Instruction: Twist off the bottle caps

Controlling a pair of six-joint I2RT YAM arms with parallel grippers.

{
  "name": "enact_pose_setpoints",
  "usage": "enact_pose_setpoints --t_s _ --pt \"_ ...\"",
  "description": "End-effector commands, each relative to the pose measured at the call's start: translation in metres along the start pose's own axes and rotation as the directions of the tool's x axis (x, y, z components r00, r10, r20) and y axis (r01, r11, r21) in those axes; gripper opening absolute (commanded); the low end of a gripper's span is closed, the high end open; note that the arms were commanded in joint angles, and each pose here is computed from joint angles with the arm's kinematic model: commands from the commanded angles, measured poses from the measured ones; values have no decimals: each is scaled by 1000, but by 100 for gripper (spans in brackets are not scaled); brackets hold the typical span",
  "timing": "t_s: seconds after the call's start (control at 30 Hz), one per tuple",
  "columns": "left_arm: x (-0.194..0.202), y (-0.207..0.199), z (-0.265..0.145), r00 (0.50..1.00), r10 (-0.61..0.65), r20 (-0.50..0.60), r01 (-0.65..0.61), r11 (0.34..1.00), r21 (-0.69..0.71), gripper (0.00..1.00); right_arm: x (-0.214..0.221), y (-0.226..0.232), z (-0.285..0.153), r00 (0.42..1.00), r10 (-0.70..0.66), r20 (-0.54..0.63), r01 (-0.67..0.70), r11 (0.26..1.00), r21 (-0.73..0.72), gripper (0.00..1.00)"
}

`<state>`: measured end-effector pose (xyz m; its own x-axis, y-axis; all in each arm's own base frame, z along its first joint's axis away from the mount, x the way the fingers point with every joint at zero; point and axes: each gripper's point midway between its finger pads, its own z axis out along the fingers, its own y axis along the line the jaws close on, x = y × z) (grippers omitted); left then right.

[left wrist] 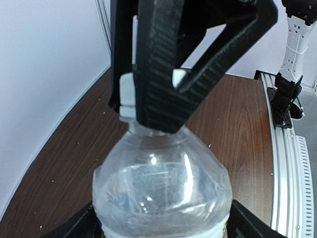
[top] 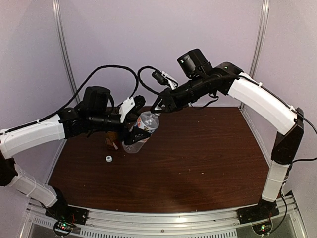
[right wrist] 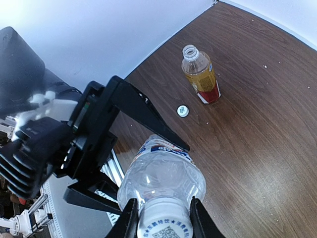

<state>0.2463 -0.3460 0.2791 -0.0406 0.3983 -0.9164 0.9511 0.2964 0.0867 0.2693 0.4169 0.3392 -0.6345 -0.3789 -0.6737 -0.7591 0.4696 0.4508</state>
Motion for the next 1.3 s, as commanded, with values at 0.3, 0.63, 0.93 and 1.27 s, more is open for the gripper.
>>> enact_pose_setpoints --t_s 0.3,0.63,0.93,1.27 --pt "0 0 4 1000 17 0 -17 1000 -1 57 -7 7 -9 999 -17 47 18 999 -28 3" --pt "-17 -17 -1 987 -50 150 38 996 82 42 -18 0 -23 988 -22 150 27 999 -29 54" --pt "-41 -25 3 925 -235 297 176 961 214 35 -37 11 -44 945 -63 321 80 996 -42 76" --pt "-54 -28 4 901 -291 321 206 939 274 35 -38 16 -36 945 -60 321 95 991 -95 67"
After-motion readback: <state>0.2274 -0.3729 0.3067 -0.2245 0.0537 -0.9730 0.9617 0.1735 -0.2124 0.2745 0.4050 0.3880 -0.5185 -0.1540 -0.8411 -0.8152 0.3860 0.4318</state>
